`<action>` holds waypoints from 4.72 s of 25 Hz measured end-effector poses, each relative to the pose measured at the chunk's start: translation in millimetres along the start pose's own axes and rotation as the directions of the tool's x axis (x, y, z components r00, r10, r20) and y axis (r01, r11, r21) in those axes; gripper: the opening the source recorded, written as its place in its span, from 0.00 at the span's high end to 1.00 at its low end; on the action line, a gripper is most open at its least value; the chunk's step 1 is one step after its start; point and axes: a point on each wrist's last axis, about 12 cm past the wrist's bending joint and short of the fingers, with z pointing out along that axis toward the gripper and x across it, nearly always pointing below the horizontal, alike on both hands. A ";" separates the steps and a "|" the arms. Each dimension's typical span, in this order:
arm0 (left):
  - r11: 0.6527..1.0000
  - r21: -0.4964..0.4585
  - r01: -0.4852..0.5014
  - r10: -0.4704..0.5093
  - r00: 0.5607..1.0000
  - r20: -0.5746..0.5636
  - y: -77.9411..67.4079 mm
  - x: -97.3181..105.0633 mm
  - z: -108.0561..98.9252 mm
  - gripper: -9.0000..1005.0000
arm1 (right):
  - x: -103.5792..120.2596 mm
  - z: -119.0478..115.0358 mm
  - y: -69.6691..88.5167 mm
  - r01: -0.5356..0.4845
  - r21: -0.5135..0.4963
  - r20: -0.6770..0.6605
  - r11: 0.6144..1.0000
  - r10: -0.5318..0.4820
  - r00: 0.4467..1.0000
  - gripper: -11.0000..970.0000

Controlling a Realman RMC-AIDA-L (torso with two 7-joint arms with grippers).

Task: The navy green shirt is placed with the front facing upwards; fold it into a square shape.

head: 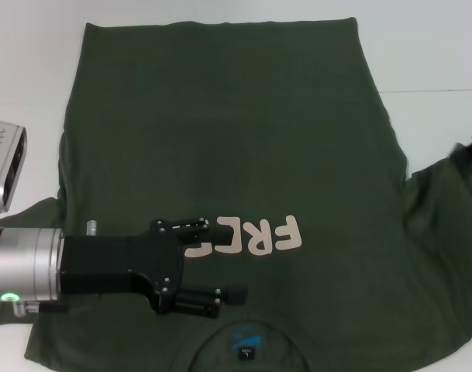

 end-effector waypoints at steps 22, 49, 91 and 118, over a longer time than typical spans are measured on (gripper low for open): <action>1.000 -0.006 0.009 -0.009 1.000 0.015 -1.1 1.3 -1.6 0.10 | 3.9 61.3 61.6 0.207 -0.272 0.061 0.940 -0.198 0.978 0.96; 1.000 -0.010 0.012 -0.011 1.000 0.019 -4.3 6.5 -3.4 0.10 | 12.0 94.5 88.3 0.230 -0.312 0.050 0.922 -0.225 0.973 0.90; 0.980 -0.119 0.157 -0.146 0.985 0.096 4.1 4.9 -19.3 0.10 | 123.1 71.1 68.9 0.737 -0.393 0.570 0.550 -0.483 0.664 0.03; 0.480 -0.659 0.578 -0.720 0.689 0.080 -22.2 -19.9 -140.4 0.10 | 135.1 88.8 82.0 0.762 -0.387 0.634 0.519 -0.450 0.628 0.03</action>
